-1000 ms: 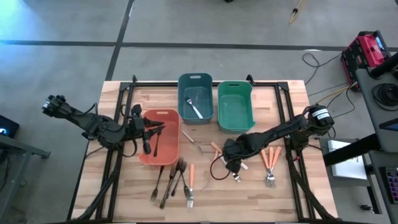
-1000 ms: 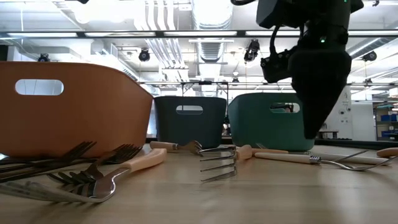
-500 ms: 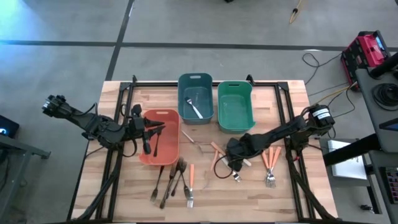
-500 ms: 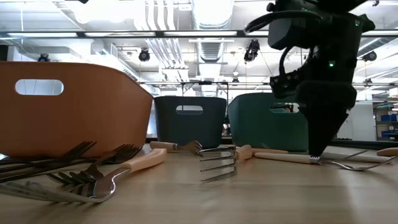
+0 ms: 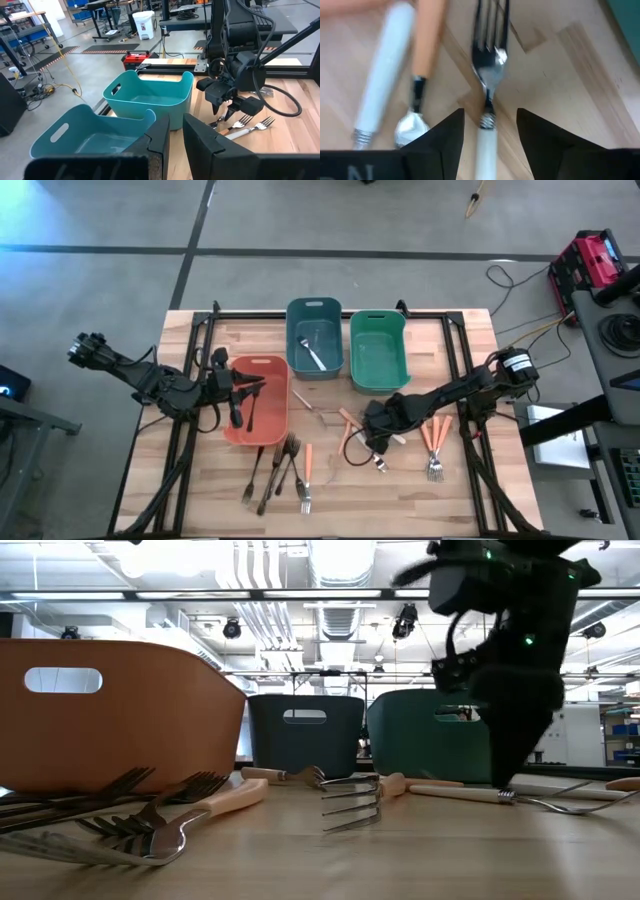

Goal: Sort silverware by color (type)
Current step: Put the white fork into the blue bin

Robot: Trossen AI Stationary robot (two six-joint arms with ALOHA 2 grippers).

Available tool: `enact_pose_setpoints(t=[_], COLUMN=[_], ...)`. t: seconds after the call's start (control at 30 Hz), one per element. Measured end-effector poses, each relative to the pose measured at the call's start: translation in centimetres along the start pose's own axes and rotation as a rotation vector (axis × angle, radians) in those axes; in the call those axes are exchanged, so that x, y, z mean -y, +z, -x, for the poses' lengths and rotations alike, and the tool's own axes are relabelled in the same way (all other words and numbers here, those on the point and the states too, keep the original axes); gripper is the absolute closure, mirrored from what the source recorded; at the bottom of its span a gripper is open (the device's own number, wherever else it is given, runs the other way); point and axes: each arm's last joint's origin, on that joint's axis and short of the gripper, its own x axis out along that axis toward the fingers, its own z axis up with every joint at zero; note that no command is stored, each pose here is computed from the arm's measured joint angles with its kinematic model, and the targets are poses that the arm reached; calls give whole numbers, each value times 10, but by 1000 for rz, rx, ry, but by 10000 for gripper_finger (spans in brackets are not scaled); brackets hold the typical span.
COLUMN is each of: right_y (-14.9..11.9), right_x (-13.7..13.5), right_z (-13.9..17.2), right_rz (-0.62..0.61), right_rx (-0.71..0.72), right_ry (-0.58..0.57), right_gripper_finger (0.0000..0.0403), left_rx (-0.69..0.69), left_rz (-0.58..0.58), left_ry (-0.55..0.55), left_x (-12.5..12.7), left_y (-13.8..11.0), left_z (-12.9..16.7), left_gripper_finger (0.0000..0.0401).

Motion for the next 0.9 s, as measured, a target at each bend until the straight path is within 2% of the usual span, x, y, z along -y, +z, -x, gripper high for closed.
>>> enact_pose_setpoints(t=[0.37,0.7,0.9], right_y=[-1,-3,-1], right_x=[-1,-2,-1], right_z=[-7,-21,-11], right_rz=[29,52,56], right_rx=[-13,-48,-23], right_ry=[-17,-50,-24], right_gripper_finger=[280,378,377], left_rx=[-1,-5,-5], left_rz=[-3,-7,-7], left_ry=[0,1,0], left_x=[0,0,0], left_y=[0,-1,-1], left_z=[0,0,0], left_gripper_finger=[365,365,365])
